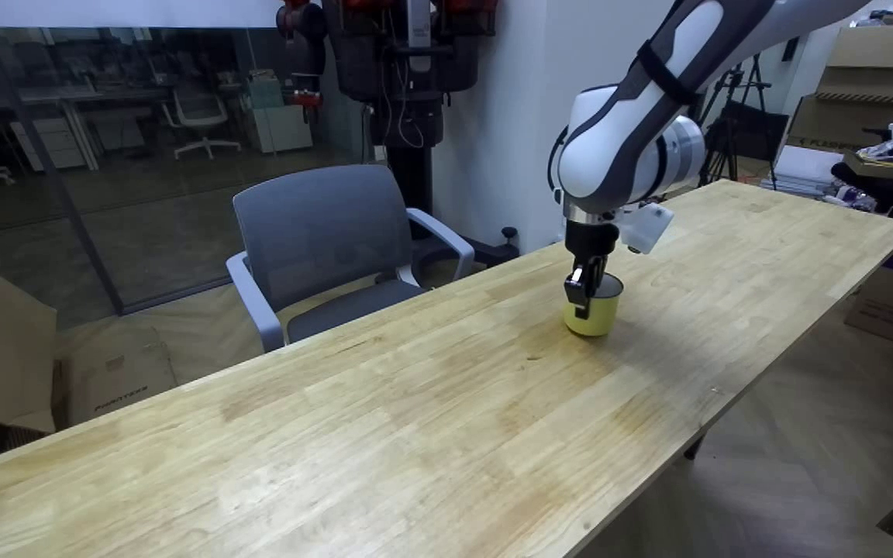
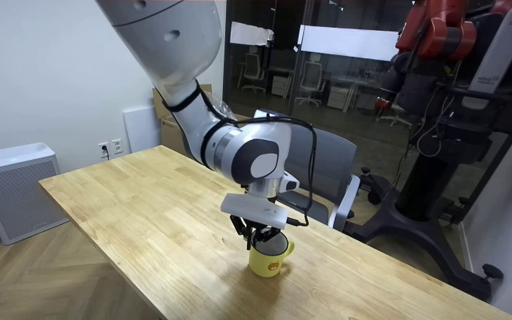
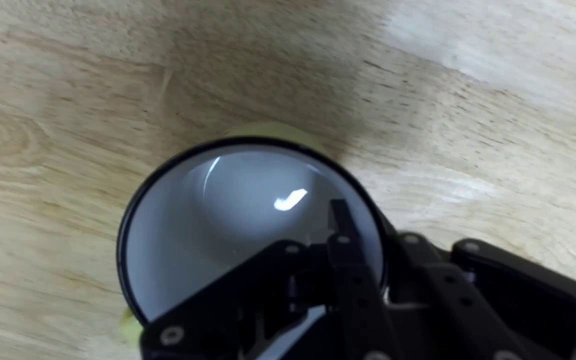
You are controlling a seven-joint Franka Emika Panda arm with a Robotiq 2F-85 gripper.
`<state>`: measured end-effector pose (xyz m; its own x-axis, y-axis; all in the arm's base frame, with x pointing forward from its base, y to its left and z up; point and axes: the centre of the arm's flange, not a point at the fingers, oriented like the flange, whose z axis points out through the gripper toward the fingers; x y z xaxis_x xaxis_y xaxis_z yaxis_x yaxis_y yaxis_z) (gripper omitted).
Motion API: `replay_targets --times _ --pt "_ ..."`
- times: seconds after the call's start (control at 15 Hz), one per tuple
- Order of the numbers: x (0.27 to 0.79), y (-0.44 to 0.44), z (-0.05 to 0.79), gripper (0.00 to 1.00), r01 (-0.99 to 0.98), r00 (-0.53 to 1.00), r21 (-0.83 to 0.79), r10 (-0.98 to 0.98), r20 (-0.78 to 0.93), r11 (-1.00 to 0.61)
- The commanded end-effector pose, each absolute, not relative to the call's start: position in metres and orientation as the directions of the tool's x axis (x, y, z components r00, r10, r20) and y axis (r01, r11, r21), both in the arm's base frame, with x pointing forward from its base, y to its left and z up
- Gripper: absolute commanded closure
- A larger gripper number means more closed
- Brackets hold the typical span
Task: Move the cup forward
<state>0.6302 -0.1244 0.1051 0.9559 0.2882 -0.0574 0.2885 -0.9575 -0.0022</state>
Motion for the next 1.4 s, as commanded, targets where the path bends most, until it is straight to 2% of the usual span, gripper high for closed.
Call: replay_targets --times 0.0,0.6,1.33 --pt "0.672 -0.103 0.121 0.97 0.32 0.945 0.014 0.319 -0.073 -0.947" --pt "0.728 -0.054 0.114 0.97 0.387 0.921 0.037 0.384 -0.064 -0.922" --pt "0.738 -0.048 0.104 0.97 0.378 0.925 0.046 0.375 -0.058 -0.925"
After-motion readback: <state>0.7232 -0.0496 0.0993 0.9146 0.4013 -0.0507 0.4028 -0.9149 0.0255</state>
